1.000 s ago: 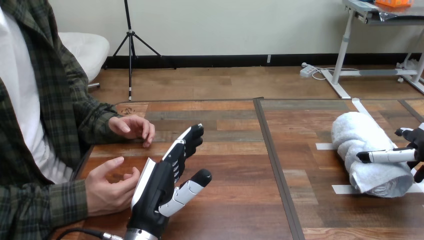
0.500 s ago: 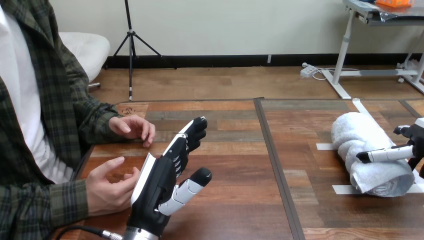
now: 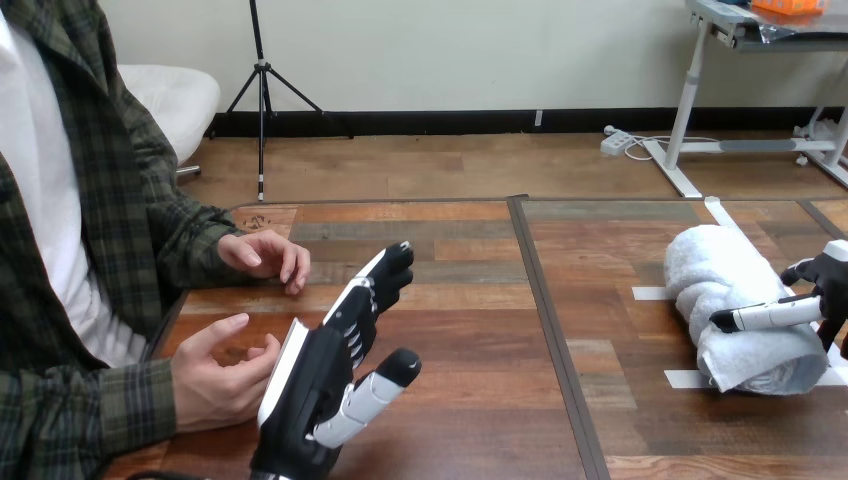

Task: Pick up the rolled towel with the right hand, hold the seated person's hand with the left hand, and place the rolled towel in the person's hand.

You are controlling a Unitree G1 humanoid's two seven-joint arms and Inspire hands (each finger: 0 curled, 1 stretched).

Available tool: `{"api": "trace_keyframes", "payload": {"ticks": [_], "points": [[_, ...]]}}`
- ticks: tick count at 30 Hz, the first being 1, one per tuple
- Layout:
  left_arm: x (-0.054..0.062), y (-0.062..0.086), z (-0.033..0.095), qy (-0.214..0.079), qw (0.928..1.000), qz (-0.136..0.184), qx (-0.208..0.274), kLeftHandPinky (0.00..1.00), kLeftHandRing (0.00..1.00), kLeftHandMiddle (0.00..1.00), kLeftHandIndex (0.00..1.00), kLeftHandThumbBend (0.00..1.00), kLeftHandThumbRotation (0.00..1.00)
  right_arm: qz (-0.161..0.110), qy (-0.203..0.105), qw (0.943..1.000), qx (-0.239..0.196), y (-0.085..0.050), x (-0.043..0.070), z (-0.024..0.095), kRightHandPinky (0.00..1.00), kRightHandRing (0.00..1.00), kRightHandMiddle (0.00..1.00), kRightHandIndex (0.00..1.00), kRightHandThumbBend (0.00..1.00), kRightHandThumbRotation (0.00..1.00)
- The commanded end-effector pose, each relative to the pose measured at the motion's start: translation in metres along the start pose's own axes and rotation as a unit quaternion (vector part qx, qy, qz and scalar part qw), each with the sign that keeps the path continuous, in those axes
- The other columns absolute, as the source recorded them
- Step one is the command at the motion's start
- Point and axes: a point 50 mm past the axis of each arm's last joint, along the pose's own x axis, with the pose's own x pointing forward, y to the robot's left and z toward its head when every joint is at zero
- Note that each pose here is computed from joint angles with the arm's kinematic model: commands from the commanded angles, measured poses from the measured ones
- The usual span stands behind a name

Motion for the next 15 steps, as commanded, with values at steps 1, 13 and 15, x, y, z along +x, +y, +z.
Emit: {"api": "trace_keyframes", "payload": {"ticks": [1, 13, 15], "points": [[0.009, 0.001, 0.013, -0.035, 0.9994, 0.002, 0.003, 0.93, 0.91, 0.92, 0.90, 1.00, 0.79, -0.035, -0.020, 0.9992, 0.004, -0.016, -0.001, 0.020, 0.52, 0.69, 0.76, 0.84, 1.00, 0.48], [0.008, 0.001, 0.015, -0.033, 0.9994, 0.006, 0.005, 0.92, 0.90, 0.92, 0.90, 1.00, 0.79, -0.052, -0.010, 0.9974, 0.050, -0.007, 0.001, 0.031, 0.30, 0.41, 0.53, 0.67, 0.96, 0.21], [0.008, 0.000, 0.015, -0.034, 0.9994, 0.006, 0.006, 0.92, 0.91, 0.92, 0.90, 1.00, 0.79, -0.051, -0.013, 0.9973, 0.052, -0.006, 0.001, 0.033, 0.29, 0.39, 0.52, 0.66, 0.93, 0.15]]}}
